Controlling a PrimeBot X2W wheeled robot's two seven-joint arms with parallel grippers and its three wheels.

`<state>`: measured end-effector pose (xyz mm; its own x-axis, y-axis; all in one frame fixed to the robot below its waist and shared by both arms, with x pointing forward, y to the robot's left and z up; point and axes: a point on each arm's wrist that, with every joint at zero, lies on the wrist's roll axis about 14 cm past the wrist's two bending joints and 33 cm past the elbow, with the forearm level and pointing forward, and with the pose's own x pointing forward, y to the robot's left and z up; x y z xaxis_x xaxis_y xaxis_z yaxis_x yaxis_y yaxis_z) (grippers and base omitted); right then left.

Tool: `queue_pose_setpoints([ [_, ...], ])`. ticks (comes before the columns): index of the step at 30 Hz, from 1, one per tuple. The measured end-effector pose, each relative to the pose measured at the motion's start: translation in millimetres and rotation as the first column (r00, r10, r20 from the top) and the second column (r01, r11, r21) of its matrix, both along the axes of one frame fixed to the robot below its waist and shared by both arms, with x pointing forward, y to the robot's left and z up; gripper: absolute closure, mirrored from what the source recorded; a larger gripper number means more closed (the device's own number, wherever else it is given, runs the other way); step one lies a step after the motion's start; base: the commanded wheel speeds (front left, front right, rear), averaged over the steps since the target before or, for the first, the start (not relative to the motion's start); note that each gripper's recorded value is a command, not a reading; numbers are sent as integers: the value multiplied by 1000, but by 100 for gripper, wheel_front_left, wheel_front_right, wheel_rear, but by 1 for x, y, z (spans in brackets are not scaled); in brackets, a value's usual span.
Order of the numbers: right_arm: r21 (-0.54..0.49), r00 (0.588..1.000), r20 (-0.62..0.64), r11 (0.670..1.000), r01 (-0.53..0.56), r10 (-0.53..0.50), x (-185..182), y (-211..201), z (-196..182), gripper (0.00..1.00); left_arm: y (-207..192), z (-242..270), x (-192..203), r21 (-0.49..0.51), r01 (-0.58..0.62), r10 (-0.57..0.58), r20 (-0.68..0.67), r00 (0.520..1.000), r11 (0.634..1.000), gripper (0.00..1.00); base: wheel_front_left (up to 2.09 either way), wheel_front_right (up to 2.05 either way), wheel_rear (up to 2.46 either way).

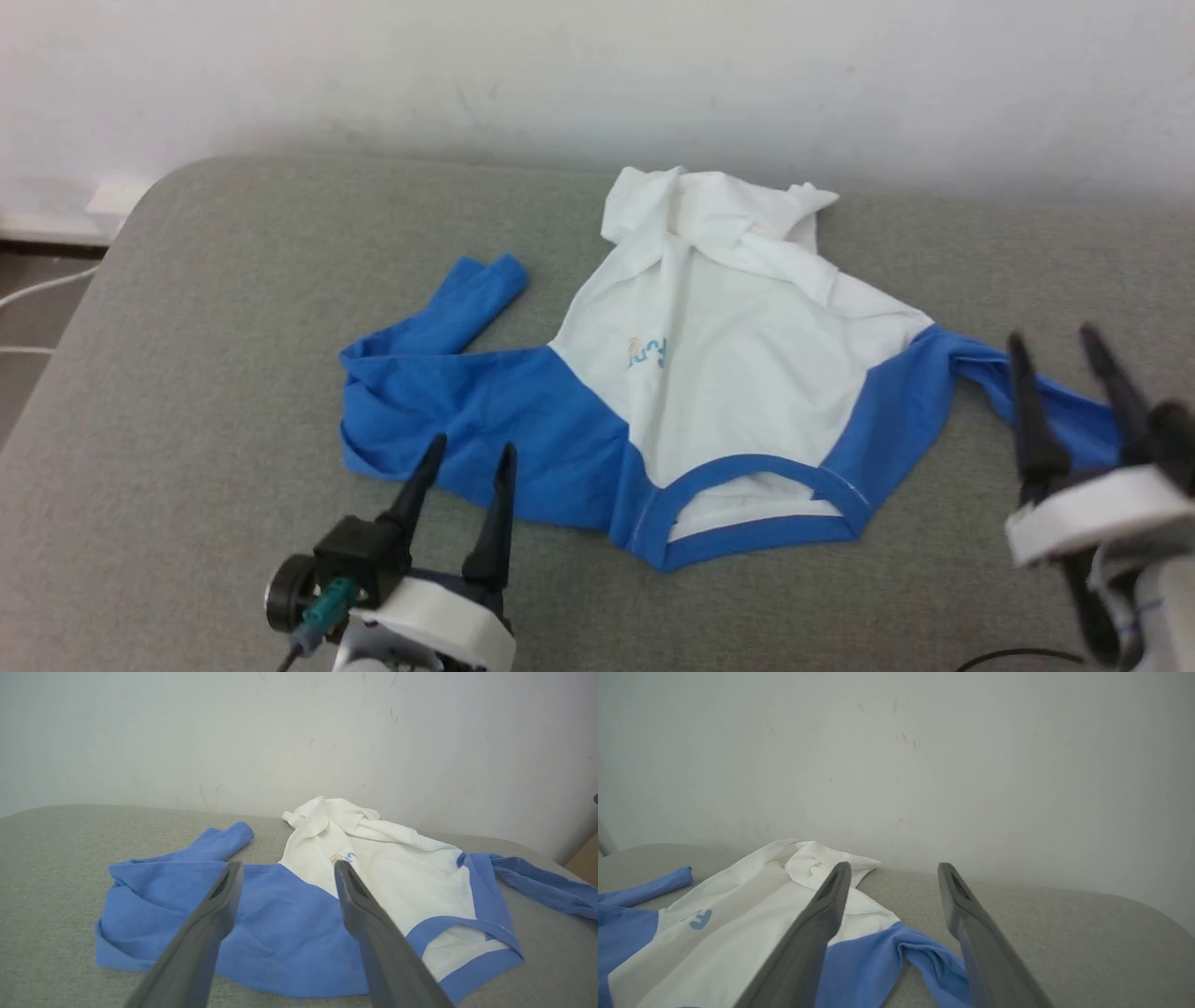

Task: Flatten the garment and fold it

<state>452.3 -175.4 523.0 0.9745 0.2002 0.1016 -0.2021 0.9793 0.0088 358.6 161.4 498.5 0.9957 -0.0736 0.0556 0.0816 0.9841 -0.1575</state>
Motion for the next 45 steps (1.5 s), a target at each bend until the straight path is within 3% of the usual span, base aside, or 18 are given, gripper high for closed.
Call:
queue_pose_setpoints([
  [8, 118, 994, -55, 988, 96, -90, -56, -2, -16, 0, -32, -51, -10, 56, 184, -167, -226, 960, 981, 0, 0, 0, 0],
  [12, 115, 991, -78, 987, 114, -105, -57, -4, -19, 0, -45, -81, -16, 130, 335, -252, -429, 867, 933, 0, 0, 0, 0],
  [17, 117, 989, -104, 986, 121, -109, -55, -4, -25, 0, -51, -90, -10, 178, 427, -278, -532, 800, 887, 0, 0, 0, 0],
  [24, 120, 983, -140, 984, 135, -118, -52, -6, -36, 0, -55, -97, 3, 239, 475, -284, -551, 785, 847, 0, 0, 0, 0],
  [32, 119, 978, -164, 982, 147, -127, -46, -8, -44, 0, -62, -103, 13, 251, 488, -300, -536, 789, 836, 0, 0, 0, 0],
  [40, 113, 978, -175, 985, 131, -110, -41, -2, -48, 0, -63, -114, 18, 191, 464, -277, -589, 759, 865, 0, 0, 0, 0],
  [42, 111, 979, -175, 986, 126, -105, -40, 0, -48, 0, -66, -117, 18, 170, 467, -278, -612, 741, 868, 100, 0, 0, 0],
  [45, 109, 980, -172, 987, 122, -102, -39, 1, -47, 0, -68, -116, 21, 156, 466, -280, -622, 731, 871, 100, 0, 0, 0],
])
